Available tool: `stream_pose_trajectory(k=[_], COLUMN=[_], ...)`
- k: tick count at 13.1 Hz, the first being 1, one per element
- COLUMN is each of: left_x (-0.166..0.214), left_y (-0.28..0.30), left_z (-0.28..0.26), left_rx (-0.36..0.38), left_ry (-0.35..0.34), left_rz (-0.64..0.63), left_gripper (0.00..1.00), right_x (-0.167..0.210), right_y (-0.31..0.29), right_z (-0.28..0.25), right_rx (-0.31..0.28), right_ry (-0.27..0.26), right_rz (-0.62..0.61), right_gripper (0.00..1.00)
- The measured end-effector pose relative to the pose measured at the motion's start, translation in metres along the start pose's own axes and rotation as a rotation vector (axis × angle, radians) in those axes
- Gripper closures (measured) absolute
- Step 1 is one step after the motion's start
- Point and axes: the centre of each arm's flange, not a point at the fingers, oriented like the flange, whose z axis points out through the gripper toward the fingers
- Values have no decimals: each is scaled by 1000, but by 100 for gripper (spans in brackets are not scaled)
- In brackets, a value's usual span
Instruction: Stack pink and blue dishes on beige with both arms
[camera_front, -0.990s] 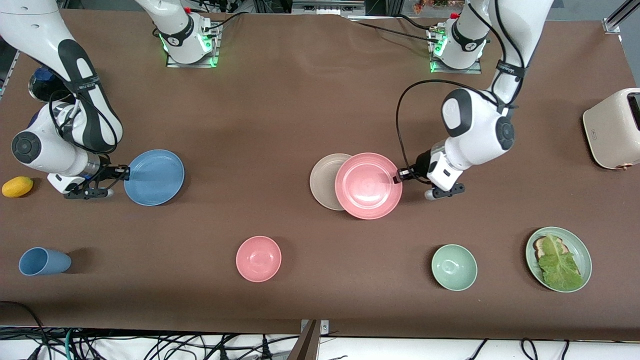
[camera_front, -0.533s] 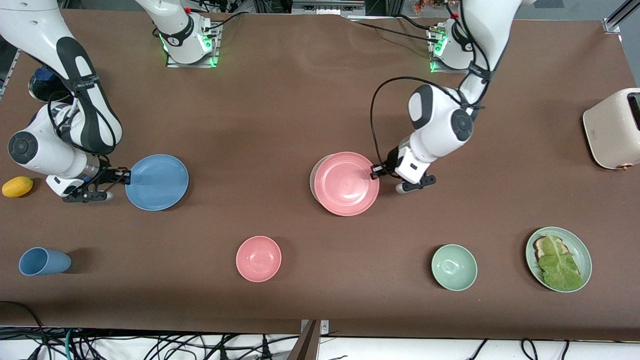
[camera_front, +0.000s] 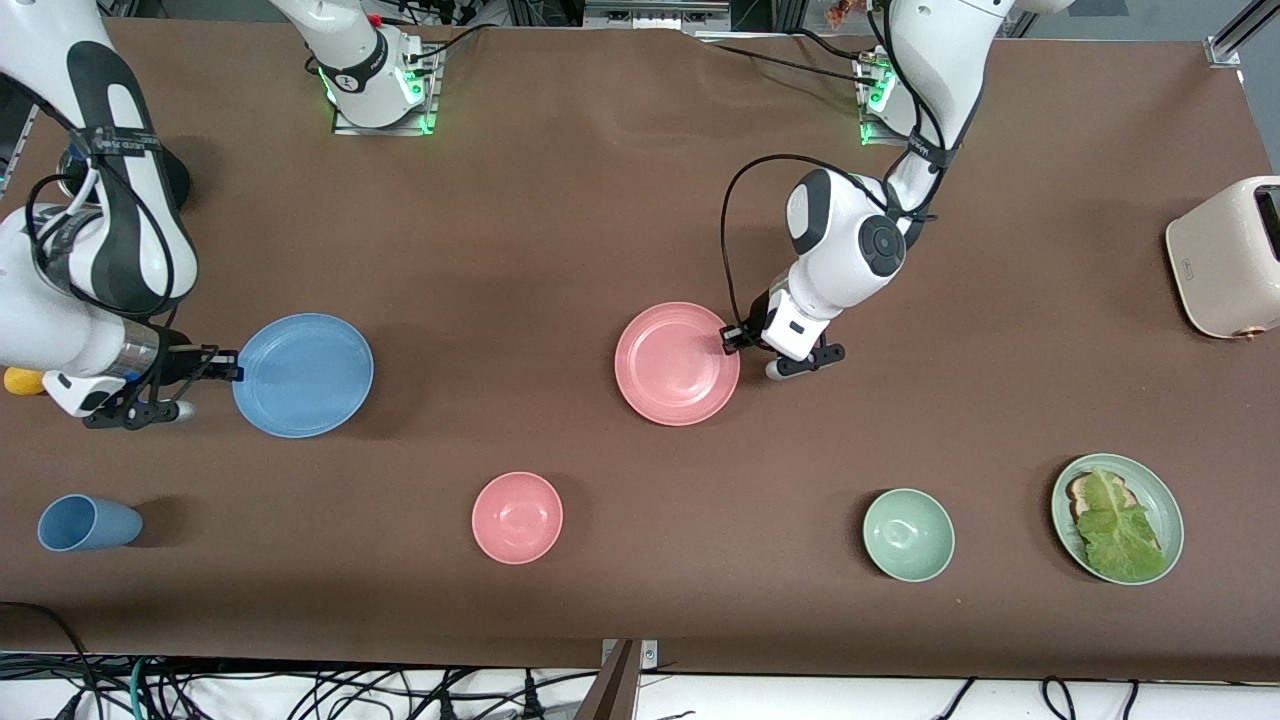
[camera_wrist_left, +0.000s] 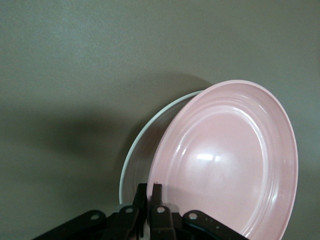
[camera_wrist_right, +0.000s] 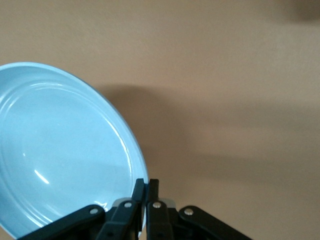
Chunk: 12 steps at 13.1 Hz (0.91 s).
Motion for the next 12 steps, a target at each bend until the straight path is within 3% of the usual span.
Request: stream_pose_trajectory(k=[9,12], left_x=[-15,-6], left_y=[-8,-12], left_z=[5,-1], left_rx=[57,56], left_ry=[-3,15], left_rz=[73,69], left_gripper=[94,69], right_x=[24,28], right_y=[-45,-70], right_z=[-50,-62], right_rx=[-2,-1], right_ry=[9,-7], right_rz=[4,30], right_gripper=[96,96])
